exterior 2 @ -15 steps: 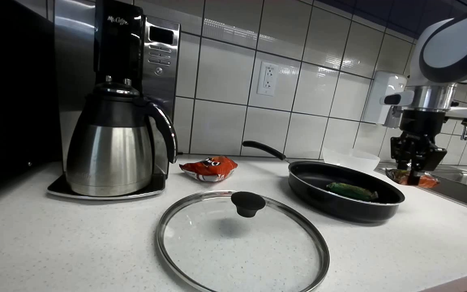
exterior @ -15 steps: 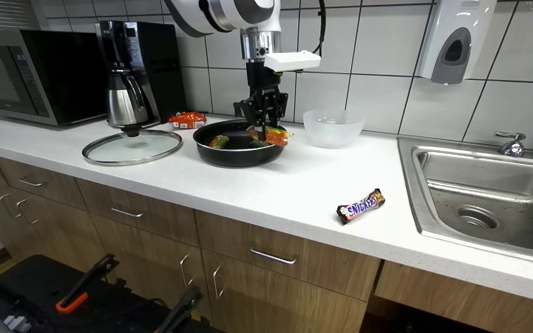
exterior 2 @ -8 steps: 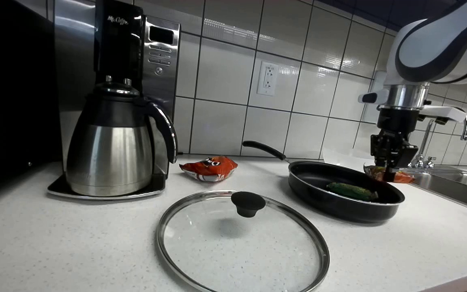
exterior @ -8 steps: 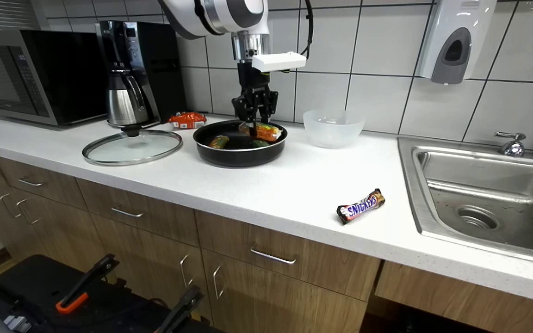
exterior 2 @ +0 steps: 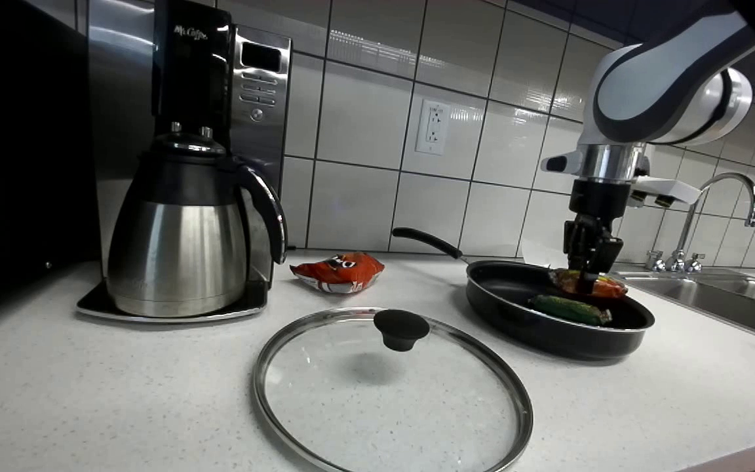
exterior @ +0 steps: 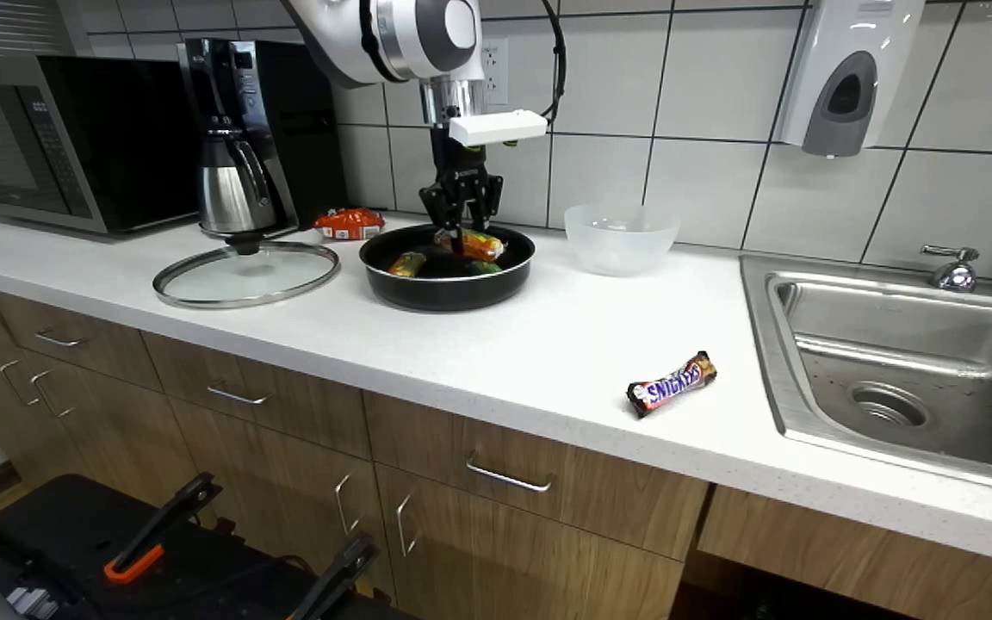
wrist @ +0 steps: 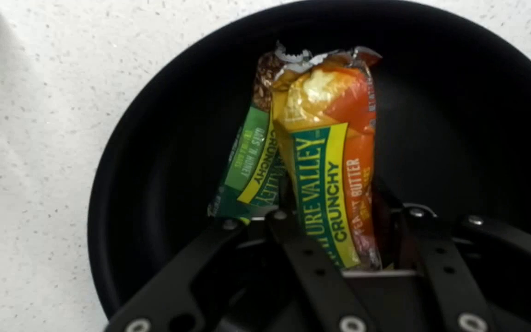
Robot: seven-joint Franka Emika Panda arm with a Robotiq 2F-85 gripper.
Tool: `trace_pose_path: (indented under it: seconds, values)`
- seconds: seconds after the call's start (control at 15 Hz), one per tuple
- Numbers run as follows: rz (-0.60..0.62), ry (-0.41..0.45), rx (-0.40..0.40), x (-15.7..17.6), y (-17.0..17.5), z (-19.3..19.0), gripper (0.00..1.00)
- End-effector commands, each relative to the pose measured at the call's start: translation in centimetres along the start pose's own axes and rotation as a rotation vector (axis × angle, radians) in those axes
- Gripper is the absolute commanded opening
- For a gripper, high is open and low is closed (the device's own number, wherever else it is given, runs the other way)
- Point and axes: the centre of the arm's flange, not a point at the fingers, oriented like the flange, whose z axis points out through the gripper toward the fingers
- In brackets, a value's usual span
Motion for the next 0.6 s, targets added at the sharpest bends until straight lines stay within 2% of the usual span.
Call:
trace_pose_path:
  seconds: [0.0, 0.53]
  values:
    - [0.054, -0.019, 0.012, 2.2, 0.8, -0.2, 0.16]
    - [0.176, -0.037, 0.015, 4.1, 1.0, 2.6, 0.16]
